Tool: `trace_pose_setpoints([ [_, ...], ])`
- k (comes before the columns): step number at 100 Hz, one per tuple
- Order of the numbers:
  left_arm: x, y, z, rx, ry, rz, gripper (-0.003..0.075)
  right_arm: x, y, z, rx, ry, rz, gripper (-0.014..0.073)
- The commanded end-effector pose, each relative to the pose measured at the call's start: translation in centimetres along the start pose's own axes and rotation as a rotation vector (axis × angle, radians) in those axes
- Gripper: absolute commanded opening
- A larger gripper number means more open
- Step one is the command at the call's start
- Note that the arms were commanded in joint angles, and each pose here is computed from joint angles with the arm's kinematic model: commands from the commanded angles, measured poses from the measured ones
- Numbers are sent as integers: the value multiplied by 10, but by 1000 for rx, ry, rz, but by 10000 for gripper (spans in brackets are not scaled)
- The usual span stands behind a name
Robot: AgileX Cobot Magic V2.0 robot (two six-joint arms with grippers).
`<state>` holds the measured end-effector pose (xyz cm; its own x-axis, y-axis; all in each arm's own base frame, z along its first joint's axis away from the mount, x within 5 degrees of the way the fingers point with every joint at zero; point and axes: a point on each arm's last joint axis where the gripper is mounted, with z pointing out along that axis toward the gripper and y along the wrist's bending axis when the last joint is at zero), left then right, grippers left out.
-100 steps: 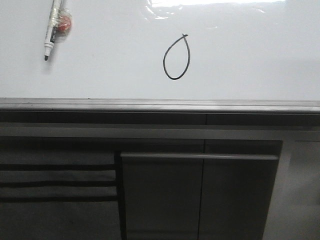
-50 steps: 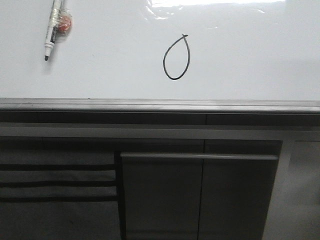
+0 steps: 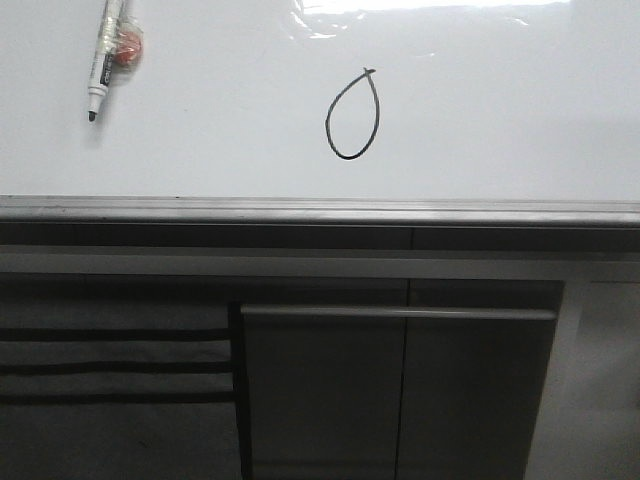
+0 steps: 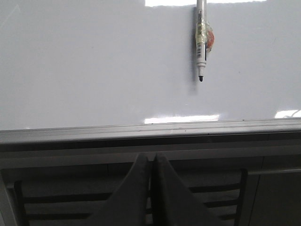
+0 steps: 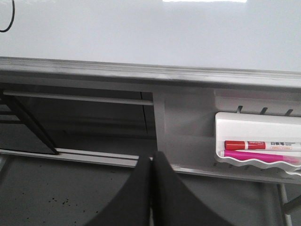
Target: Write number 0 on whiteboard
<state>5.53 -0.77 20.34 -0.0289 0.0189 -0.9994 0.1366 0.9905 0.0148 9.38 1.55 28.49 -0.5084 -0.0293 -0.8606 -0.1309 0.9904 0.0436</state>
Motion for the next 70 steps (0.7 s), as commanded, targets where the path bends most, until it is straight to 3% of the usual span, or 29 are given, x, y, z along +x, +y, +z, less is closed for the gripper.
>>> trace_pose_setpoints([
  [1, 1, 0, -1, 6, -71, -6, -20, -14, 0, -5, 2, -97, -11, -73],
  [35, 1, 0, -1, 6, -71, -6, -20, -12, 0, -6, -1, -111, -12, -73],
  [55, 1, 0, -1, 6, -71, -6, -20, 18, -6, -29, 47, -288, 17, -73],
  [70, 1, 0, -1, 6, -71, -6, -20, 47, -8, -20, 39, -507, 154, -73],
])
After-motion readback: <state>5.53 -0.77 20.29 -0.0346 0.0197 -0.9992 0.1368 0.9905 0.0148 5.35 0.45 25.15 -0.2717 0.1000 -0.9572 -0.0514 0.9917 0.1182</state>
